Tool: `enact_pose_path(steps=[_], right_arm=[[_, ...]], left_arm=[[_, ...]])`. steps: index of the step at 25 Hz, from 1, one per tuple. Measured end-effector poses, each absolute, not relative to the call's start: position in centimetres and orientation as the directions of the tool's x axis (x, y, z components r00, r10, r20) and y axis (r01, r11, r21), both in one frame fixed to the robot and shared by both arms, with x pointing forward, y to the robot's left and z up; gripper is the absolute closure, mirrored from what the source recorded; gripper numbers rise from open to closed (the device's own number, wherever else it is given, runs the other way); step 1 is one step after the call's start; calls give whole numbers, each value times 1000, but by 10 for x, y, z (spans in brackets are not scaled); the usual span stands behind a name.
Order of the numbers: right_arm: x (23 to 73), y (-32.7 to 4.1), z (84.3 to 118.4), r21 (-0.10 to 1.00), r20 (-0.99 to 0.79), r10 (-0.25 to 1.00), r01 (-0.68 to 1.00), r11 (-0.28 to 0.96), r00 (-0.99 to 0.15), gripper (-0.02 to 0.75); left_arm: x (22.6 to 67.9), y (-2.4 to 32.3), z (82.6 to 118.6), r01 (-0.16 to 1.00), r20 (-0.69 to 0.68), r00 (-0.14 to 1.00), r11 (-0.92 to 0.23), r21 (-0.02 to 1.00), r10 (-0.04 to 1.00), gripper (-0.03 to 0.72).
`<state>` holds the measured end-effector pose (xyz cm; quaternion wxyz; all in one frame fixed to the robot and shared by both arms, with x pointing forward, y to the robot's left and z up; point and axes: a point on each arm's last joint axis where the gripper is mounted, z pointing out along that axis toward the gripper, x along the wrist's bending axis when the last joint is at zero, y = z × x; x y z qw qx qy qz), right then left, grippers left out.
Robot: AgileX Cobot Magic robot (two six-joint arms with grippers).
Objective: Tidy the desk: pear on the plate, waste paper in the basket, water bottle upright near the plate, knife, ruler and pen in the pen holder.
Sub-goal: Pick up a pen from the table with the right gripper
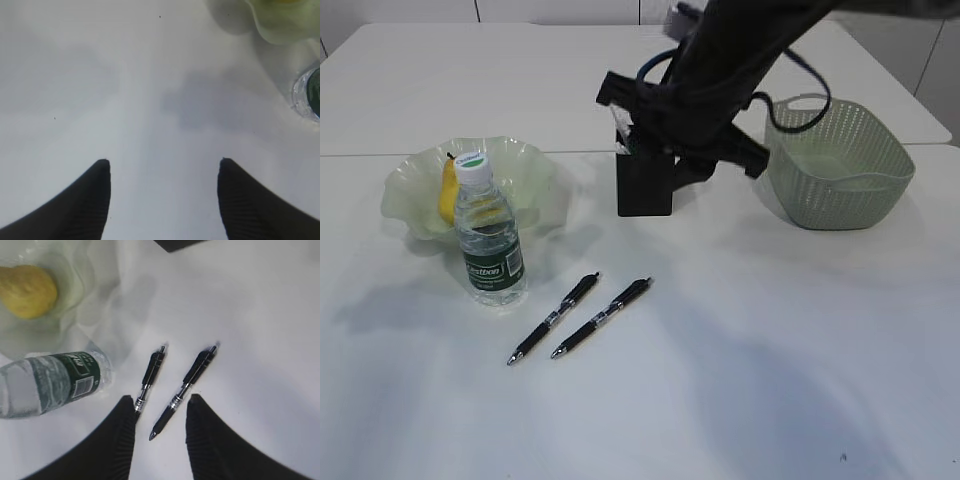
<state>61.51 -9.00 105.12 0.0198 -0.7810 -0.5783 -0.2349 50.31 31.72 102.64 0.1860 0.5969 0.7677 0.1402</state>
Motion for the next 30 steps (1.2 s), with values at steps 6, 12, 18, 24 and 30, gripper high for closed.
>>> enact_pose_path(steps=[6,12,18,24,30], right_arm=[[616,-62,1001,91,358,849,890,-447,390,475],[619,-48,957,6,299,806,843,-538,512,475],[624,-36,938,-19,290,772,810,-587,566,475],[629,-35,931,17,274,747,773,-634,606,475],[630,-38,917,30,224,755,770,-637,616,474]], left_arm=[[504,317,1027,861,-119,-218,248,445,969,214],[504,317,1027,858,-120,-217,248,450,969,214],[505,317,1027,856,-121,-217,248,453,969,214],[505,318,1027,855,-118,-215,246,457,969,214],[505,318,1028,852,-119,-215,246,463,969,214]])
